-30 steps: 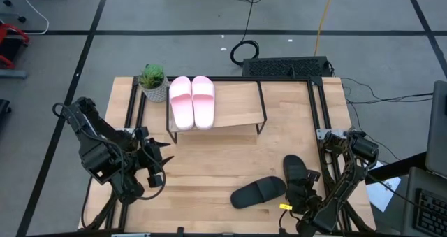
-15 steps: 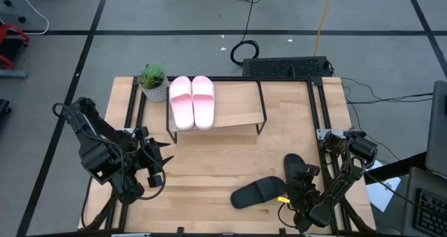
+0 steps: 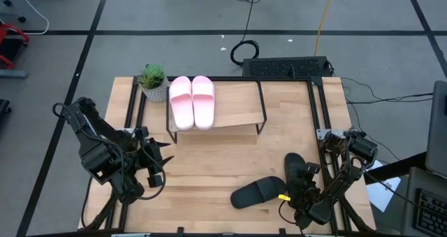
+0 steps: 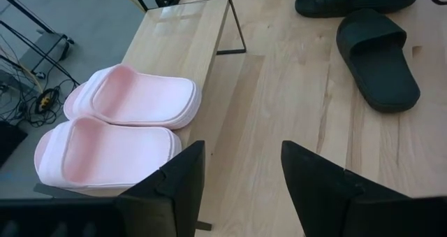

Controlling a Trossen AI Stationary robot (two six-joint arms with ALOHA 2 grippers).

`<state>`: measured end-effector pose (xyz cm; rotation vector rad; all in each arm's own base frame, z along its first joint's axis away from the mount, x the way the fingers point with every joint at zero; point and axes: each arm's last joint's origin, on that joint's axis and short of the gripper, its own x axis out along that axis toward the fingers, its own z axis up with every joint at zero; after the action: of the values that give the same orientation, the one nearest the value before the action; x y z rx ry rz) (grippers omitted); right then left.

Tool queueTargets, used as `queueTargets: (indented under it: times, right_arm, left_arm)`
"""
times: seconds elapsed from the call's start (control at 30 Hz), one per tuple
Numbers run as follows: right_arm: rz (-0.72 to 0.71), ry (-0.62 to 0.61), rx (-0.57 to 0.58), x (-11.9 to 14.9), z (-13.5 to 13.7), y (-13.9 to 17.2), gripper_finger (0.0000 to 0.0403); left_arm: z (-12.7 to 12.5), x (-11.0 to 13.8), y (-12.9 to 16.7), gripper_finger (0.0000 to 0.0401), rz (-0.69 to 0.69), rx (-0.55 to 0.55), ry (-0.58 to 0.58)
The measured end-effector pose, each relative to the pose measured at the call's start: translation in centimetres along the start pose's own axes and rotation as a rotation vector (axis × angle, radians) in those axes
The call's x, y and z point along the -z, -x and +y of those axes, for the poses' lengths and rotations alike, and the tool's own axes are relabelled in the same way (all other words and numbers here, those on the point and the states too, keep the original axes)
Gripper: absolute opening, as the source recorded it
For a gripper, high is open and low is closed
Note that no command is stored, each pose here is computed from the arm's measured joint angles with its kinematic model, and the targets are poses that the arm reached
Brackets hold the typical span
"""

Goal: Pick and place slides into the shelf
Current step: Put the right black slipper on the shelf

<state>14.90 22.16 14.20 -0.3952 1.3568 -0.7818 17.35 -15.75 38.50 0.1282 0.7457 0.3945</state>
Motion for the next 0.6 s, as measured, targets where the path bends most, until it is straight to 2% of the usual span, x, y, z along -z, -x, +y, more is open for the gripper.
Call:
queueTargets:
  times: [0.43,0.5,0.6]
  right_arm:
    - [0.096,-0.061,0.001,-1.2,-0.2,-0.6,0.0088]
    - [0.127,-0.095,0.02,-1.5,-0.5,-0.8,0.0071]
    - [0.135,-0.071,0.025,-1.8,-0.6,-0.9,0.002]
  left_arm:
    - [0.0,0.0,0.0,0.0191,-0.001,0.0,0.0]
    - [0.0,0.0,0.0,0.0191,-0.001,-0.001,0.0]
    - [0.0,0.0,0.0,0.0191,-0.001,0.001,0.002]
